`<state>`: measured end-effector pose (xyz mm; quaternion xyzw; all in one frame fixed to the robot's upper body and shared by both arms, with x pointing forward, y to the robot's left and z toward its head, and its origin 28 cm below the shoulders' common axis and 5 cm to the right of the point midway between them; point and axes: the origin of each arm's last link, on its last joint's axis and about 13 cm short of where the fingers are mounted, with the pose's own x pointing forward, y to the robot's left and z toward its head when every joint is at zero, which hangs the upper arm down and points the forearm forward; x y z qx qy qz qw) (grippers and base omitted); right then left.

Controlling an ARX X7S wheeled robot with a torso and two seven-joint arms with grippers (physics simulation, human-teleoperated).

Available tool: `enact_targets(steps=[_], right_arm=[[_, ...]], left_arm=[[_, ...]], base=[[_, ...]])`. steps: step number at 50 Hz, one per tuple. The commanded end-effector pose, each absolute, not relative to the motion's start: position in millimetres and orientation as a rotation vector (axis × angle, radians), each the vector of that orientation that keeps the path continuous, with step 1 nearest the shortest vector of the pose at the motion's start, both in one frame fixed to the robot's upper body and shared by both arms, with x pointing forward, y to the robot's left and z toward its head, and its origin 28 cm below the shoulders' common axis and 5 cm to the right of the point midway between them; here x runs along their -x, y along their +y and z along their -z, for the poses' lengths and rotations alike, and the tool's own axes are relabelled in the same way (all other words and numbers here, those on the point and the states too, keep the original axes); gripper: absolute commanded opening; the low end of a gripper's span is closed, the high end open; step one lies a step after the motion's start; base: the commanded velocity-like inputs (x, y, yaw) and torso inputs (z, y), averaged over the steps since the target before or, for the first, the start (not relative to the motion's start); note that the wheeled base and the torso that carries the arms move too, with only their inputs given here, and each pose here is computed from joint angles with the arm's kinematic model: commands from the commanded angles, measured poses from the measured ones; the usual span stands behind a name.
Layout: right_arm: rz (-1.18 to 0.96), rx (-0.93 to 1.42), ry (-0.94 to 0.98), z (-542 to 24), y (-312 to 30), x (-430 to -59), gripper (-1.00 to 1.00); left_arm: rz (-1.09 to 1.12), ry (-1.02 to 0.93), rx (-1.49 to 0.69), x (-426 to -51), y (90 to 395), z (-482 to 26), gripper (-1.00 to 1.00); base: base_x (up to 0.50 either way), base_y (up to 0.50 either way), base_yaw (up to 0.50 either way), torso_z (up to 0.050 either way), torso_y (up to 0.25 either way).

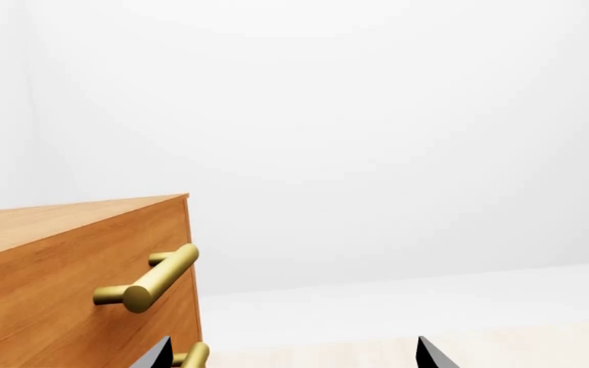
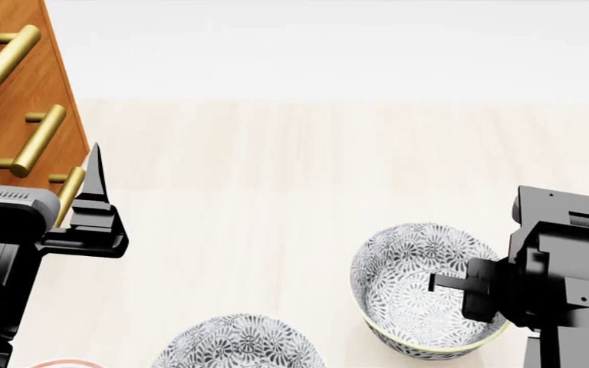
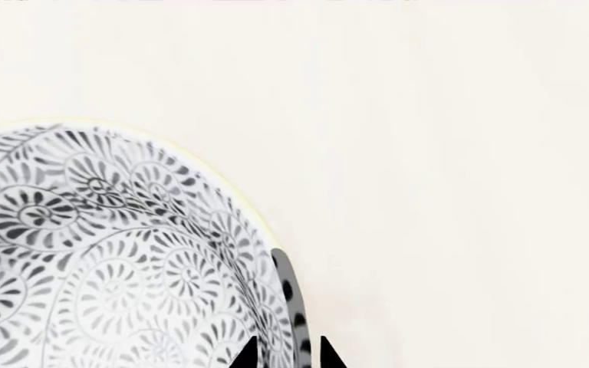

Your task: Stack the bowl at the front on the bowl in the middle.

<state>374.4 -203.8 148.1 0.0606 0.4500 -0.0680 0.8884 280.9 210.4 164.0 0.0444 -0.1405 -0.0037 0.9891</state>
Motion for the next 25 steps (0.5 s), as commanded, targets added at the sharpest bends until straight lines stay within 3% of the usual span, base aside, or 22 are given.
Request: enact_targets(steps=[1,11,25], right_arm=[[0.148,-0.065,0.947,-142.8,-204.6,-373.2,-1.0],[0.034,-0.125,0.86,-160.3,-200.8,-379.6,-1.0],[-0.005,-0.186,0.713,-212.9,-194.1,-357.4,-1.0]], left_arm=[[0.007,-0.28,-0.089,-281.7,210.1,-163.2,1.0],[0.009,-0.282,-0.095,-282.5,209.8,-164.5,1.0],[0.009,-0.287,-0.093,-283.4,210.4,-166.4,1.0]], base=[[0.0,0.0,0.0,0.0,0.0],[0.0,0.0,0.0,0.0,0.0],[0.0,0.0,0.0,0.0,0.0]])
